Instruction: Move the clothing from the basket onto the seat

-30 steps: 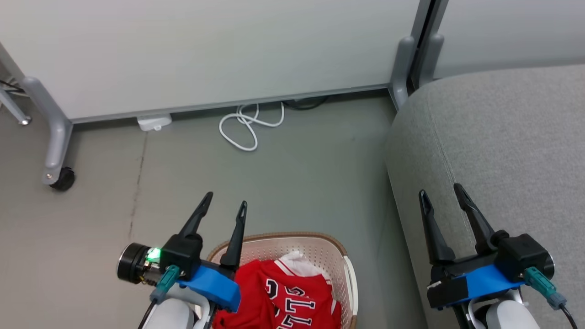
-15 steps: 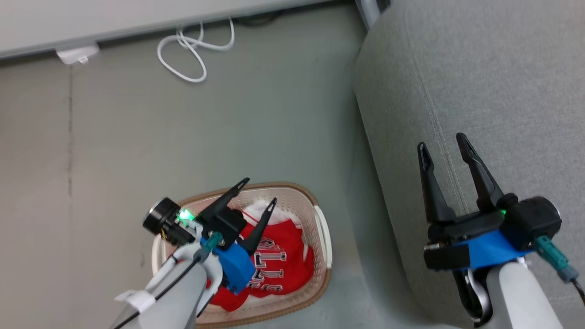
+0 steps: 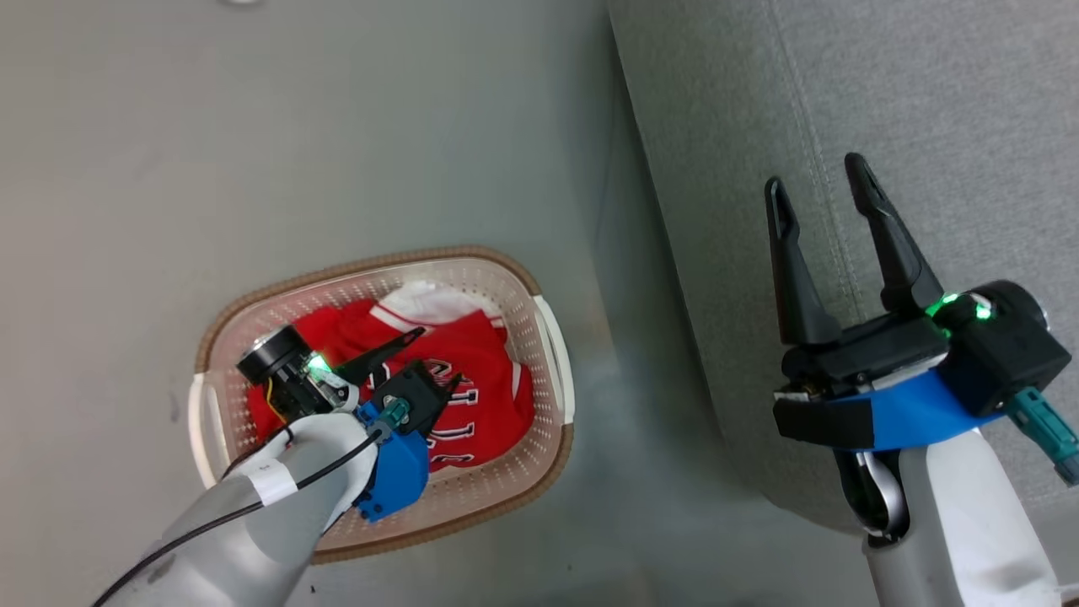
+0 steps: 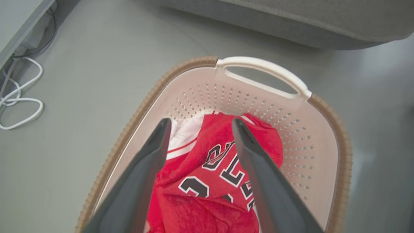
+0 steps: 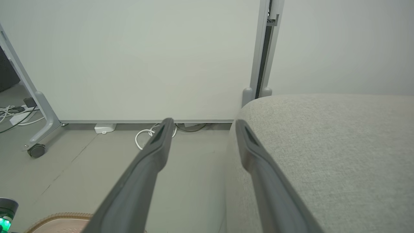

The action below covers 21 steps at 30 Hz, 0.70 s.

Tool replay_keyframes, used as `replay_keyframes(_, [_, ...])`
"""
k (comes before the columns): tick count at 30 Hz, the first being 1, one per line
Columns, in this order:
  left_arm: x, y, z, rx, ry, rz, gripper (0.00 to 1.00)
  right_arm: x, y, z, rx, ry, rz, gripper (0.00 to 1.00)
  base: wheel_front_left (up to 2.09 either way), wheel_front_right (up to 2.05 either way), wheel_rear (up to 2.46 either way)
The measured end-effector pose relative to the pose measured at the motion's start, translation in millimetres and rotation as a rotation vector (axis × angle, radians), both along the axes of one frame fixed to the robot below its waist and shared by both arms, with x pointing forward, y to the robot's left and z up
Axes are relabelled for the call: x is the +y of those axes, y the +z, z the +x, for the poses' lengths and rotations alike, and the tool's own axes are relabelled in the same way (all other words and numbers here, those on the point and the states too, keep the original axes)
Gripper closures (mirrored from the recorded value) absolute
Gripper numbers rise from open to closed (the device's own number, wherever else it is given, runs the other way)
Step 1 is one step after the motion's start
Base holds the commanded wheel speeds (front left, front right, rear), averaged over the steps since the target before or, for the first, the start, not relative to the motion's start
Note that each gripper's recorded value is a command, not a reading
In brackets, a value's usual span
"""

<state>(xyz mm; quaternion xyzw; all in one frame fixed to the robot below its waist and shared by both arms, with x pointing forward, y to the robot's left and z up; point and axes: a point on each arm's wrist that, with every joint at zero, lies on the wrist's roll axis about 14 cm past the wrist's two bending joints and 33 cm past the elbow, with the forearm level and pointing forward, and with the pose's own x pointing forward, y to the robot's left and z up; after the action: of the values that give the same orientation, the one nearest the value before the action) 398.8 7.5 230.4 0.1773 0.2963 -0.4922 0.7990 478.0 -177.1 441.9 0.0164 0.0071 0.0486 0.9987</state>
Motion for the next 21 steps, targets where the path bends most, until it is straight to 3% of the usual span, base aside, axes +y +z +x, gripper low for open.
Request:
replay_keyframes(10, [23.8,-75.9,-17.2,0.127,-0.162,0.192,0.00,-0.4,-32.4,20.4,0.037,0.015,-0.032,0.00,0.00,0.00,0.00])
replay_keyframes(21, [42.1,-130.4,-40.2,0.160,-0.356,0.354,0.00,10.9,-71.1,33.7,0.083,0.055,-0.037,0.00,0.00,0.00,0.00])
